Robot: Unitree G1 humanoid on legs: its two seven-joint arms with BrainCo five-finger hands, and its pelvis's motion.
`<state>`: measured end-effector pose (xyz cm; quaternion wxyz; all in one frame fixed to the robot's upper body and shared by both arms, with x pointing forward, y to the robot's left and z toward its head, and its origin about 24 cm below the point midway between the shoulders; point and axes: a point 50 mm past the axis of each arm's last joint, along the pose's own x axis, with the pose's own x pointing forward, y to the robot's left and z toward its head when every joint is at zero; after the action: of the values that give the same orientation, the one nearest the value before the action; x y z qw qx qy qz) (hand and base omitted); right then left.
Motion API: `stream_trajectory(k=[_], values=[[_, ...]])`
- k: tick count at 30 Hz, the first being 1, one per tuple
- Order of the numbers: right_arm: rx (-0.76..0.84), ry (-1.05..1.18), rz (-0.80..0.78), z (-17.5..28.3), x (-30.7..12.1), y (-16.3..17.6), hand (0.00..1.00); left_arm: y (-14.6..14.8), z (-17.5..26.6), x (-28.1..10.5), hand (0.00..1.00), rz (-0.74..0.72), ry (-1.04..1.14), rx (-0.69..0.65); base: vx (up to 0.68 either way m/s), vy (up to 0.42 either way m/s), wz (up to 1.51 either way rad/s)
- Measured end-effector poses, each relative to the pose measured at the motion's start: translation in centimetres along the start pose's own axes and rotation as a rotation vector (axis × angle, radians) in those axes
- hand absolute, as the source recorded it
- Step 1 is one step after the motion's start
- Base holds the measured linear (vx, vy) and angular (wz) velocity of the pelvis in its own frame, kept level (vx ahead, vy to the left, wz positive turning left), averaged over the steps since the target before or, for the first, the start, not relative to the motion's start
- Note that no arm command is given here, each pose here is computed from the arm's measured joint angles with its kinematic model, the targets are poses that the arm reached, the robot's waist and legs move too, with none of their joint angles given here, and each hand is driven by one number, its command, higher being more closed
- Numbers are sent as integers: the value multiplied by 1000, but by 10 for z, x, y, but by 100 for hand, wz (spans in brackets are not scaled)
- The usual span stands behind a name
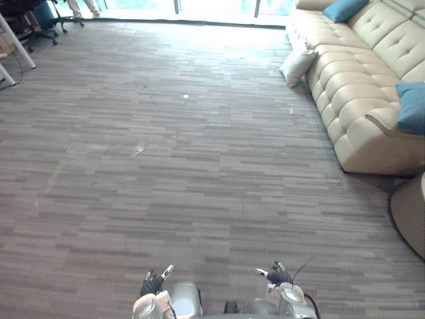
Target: Pick up cushions and gather them together orderly.
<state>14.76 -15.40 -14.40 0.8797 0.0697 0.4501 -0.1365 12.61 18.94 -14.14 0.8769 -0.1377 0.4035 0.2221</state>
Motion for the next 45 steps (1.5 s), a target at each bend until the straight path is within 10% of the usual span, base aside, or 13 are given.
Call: stream_trajectory(k=[45], values=[[-115,61,3,-24,-6,-5,0,13,5,4,0,27,1,40,687,156,-15]])
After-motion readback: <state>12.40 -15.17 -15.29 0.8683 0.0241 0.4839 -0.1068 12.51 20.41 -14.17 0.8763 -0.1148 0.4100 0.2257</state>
